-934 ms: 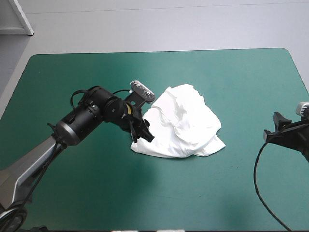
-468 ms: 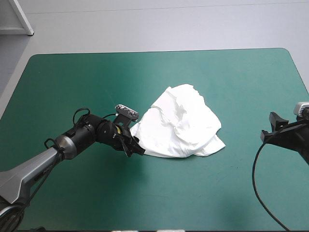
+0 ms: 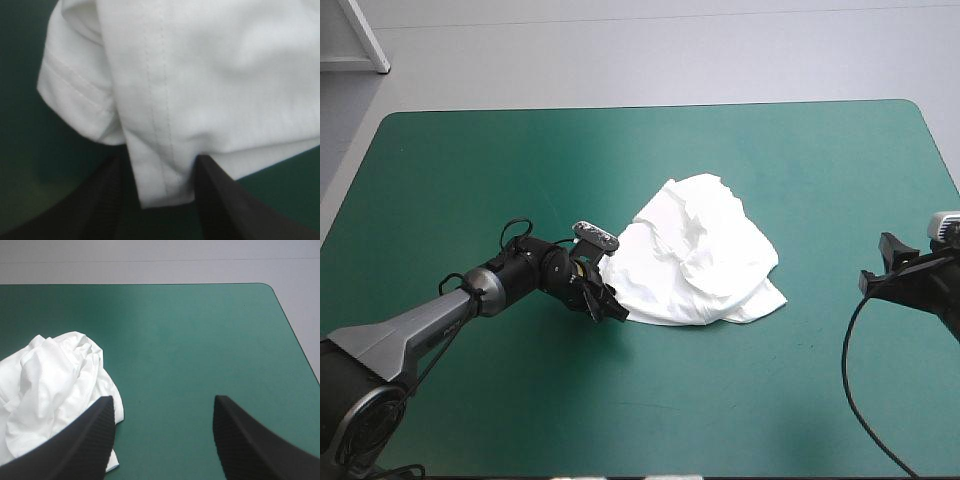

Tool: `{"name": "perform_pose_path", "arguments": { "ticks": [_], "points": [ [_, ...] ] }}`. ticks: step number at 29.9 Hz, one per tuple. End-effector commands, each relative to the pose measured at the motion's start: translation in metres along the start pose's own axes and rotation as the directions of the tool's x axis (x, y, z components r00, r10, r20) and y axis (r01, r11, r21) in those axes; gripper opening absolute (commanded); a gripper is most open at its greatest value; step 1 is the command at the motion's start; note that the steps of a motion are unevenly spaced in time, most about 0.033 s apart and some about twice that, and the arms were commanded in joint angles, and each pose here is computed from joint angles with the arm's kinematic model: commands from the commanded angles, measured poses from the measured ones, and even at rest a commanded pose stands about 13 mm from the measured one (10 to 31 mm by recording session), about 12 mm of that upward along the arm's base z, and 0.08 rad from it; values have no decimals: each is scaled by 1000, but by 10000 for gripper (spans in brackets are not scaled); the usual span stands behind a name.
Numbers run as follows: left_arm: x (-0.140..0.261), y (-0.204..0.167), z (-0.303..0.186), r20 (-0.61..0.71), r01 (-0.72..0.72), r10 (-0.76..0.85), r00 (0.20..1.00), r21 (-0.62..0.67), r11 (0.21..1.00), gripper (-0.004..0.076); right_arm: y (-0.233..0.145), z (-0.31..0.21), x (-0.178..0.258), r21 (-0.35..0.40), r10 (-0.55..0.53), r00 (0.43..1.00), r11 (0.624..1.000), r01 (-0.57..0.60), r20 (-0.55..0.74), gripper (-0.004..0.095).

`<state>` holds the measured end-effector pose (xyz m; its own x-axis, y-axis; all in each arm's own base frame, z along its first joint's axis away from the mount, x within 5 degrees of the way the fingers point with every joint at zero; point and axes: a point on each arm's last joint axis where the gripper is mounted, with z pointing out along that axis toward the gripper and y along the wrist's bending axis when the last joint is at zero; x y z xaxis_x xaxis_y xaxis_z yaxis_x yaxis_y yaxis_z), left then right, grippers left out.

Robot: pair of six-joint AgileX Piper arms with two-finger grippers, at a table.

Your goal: Fold the cloth

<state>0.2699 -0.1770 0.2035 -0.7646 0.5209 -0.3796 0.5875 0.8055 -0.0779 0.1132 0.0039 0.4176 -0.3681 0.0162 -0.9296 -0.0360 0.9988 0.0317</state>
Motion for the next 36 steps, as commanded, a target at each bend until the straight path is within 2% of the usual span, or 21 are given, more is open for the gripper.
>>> {"name": "perform_pose_path", "arguments": {
  "ticks": [1, 2, 3, 8, 11, 18, 24, 29, 33, 36],
  "points": [
    [-3, -1, -2, 23, 1, -1, 1000, 9, 1000, 129, 2, -6, -12, -13, -17, 997, 1000, 18, 69, 536],
    [-4, -1, -3, 30, 1, -1, 1000, 8, 1000, 43, 3, -4, -10, -28, -27, 998, 999, 29, 50, 535],
    [-4, -1, -3, 34, -3, 2, 999, 6, 1000, 24, 4, -1, -8, -45, -37, 999, 998, 38, 20, 536],
    [-5, -1, -3, 38, -2, 2, 999, 5, 1000, 19, 11, 31, 7, -143, -61, 988, 989, 40, -145, 536],
    [-4, -1, -3, 34, -3, 2, 999, 6, 1000, 19, 12, 55, 16, -172, -42, 972, 985, 2, -232, 536],
    [-4, -1, -3, 32, -3, 2, 999, 6, 1000, 19, 9, 108, 35, -187, -84, 911, 982, 8, -404, 422],
    [-4, -1, -3, 32, -1, 1, 999, 7, 1000, 19, 11, 150, 54, -220, -86, 845, 975, -38, -527, 423],
    [-4, -1, -3, 32, -1, 1, 999, 7, 1000, 19, 17, 172, 65, -244, -105, 815, 969, -46, -569, 423],
    [-4, -1, -3, 36, -1, 1, 999, 7, 1000, 19, 37, 189, 73, -296, -158, 813, 955, -18, -561, 423],
    [-4, -1, -3, 36, -1, 1, 999, 7, 1000, 19, 48, 203, 84, -312, -189, 787, 950, -4, -587, 423]
  ]
}}
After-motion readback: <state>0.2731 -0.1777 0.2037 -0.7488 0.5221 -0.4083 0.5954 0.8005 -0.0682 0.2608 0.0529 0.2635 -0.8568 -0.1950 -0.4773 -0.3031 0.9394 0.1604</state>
